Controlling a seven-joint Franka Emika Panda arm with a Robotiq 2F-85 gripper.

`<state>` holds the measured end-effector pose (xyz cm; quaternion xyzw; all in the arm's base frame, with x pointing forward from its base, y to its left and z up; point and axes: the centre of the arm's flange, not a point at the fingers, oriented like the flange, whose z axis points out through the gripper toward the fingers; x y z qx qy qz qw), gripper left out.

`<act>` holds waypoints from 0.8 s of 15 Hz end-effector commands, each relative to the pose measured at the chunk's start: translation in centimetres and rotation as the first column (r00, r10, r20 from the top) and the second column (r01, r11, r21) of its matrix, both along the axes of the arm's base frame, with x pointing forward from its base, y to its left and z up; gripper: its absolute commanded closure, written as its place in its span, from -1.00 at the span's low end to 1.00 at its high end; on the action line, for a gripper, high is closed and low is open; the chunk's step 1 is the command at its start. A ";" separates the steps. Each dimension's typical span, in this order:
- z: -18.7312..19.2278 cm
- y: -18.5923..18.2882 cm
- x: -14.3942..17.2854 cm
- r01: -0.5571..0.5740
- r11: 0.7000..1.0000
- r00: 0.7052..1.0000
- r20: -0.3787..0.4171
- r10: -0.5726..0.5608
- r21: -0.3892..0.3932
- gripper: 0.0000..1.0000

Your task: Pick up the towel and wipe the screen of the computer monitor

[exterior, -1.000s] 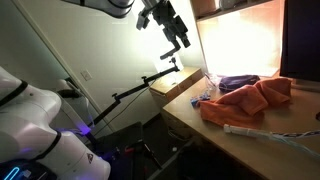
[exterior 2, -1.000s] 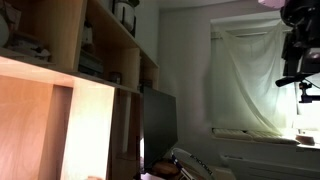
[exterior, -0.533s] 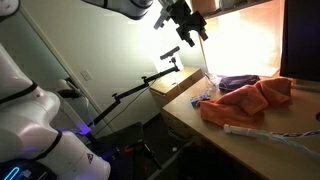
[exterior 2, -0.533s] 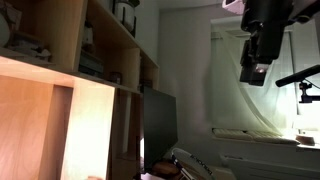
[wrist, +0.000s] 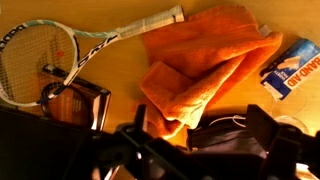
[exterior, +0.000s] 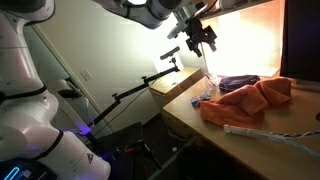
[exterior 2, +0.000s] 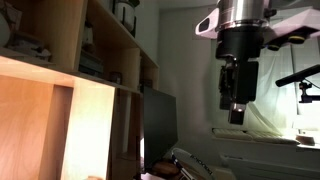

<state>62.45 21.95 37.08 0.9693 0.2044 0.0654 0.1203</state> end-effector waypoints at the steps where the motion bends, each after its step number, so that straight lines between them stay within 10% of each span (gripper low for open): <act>1: -1.9 0.4 3.8 -0.024 0.999 0.995 -0.095 0.022 -0.022 -1.00; 12: -4.4 -0.2 3.5 -0.007 0.999 0.989 -0.146 -0.001 -0.053 -1.00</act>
